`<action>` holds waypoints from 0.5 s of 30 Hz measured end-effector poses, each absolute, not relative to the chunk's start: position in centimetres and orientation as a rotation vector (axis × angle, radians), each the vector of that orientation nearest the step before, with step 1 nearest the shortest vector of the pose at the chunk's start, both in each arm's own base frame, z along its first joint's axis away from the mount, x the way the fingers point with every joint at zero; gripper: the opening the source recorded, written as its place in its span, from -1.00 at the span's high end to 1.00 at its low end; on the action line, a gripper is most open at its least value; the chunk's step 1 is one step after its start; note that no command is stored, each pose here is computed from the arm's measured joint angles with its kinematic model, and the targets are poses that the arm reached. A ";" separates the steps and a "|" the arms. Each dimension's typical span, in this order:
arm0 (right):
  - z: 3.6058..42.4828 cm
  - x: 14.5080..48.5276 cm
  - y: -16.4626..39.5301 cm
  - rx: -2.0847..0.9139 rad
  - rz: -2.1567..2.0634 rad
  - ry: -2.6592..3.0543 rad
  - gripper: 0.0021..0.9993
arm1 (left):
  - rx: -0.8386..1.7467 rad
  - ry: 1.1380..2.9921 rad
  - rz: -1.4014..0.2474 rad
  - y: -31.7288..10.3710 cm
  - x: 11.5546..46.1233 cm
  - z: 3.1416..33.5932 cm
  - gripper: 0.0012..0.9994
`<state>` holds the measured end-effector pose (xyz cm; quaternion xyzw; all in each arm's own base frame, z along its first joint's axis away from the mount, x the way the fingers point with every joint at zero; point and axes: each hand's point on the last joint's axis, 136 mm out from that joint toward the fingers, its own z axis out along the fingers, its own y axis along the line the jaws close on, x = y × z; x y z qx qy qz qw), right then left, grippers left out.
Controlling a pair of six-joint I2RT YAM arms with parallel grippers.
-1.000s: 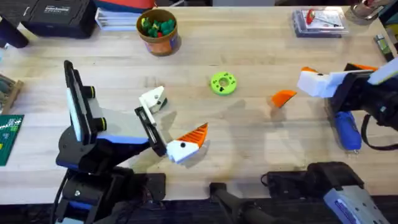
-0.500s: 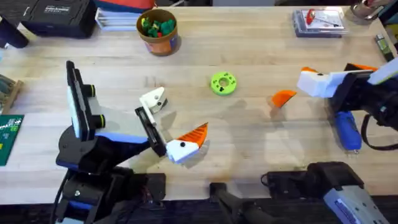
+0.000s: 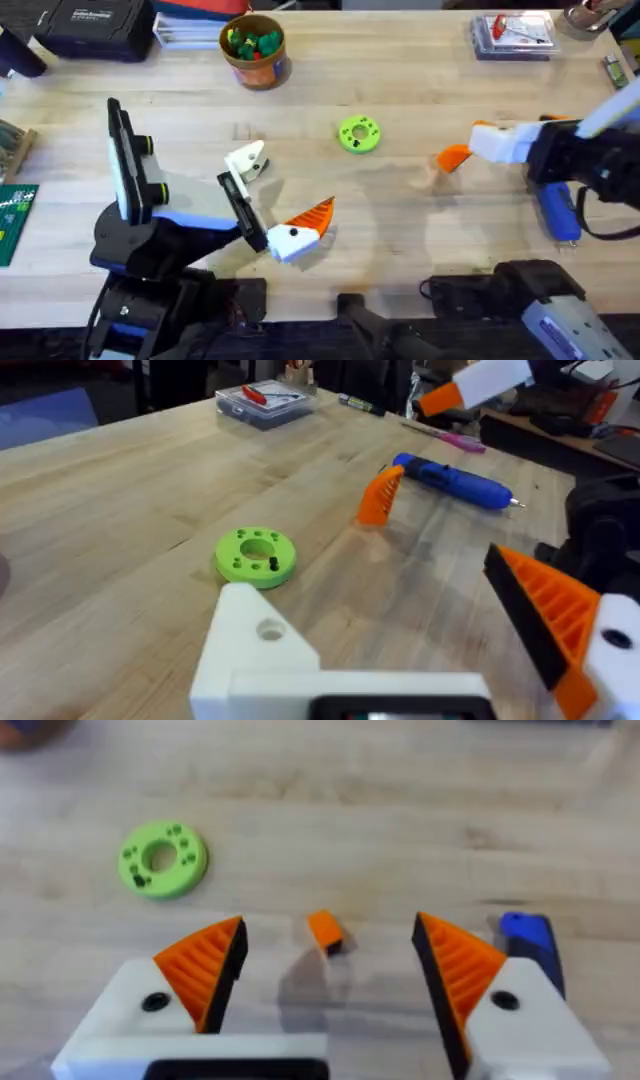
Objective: Pick up the gripper from the table and insert it into the empty holder that is missing its gripper. Then pick up a screw, insert it into the mounting hole, and use the screwdriver to tighten it. Finally, clean up the table by picking up the vegetable and placing it into the bucket.
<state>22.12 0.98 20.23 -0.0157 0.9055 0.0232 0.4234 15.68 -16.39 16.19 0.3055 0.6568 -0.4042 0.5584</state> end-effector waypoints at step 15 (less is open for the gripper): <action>15.6 25.0 1.4 -0.278 0.055 2.727 -0.99 | 0.718 1.551 -0.956 -16.4 15.7 16.2 -0.97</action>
